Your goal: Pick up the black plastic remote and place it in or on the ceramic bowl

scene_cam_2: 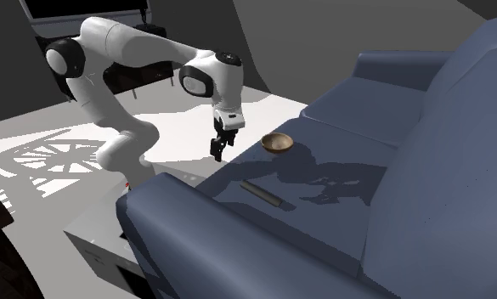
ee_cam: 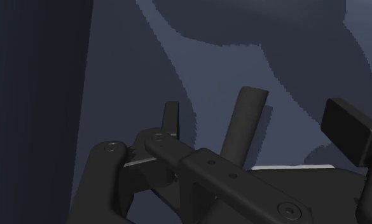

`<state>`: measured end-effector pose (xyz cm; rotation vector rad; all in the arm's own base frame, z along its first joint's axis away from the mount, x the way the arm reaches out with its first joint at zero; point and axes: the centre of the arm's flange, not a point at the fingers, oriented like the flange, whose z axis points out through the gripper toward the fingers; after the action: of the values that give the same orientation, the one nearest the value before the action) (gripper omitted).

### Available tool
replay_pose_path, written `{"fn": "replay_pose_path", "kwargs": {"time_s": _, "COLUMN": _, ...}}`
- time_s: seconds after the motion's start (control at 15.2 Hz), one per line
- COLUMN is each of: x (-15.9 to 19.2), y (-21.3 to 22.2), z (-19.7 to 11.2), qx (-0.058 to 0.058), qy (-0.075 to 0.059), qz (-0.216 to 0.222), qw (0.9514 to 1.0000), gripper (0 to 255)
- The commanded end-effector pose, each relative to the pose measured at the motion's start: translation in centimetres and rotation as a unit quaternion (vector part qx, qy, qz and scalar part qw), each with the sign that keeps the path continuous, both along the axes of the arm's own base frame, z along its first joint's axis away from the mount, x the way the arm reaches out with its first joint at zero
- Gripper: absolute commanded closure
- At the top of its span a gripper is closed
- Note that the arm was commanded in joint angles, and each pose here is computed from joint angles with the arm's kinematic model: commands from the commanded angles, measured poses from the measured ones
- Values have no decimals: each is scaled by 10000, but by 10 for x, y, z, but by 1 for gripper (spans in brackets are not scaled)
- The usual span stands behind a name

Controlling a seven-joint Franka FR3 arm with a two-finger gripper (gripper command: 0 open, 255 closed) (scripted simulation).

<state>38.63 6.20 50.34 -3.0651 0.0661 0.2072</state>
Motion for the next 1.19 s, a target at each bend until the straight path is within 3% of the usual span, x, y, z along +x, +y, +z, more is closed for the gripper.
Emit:
{"fn": "replay_pose_path", "kwargs": {"time_s": 0.0, "x": 19, "y": 7, "z": -19, "qx": -14, "qy": 52, "qz": -178, "qw": 9998, "gripper": 0}}
{"fn": "replay_pose_path", "kwargs": {"time_s": 0.4, "x": 71, "y": 25, "z": -80, "qx": -60, "qy": 228, "qz": -683, "qw": 9974, "gripper": 0}}
{"fn": "replay_pose_path", "kwargs": {"time_s": 0.86, "x": 131, "y": 39, "z": -153, "qx": -113, "qy": 433, "qz": -1270, "qw": 9909, "gripper": 0}}
{"fn": "replay_pose_path", "kwargs": {"time_s": 1.12, "x": 131, "y": 41, "z": -172, "qx": -115, "qy": 441, "qz": -1294, "qw": 9905, "gripper": 0}}
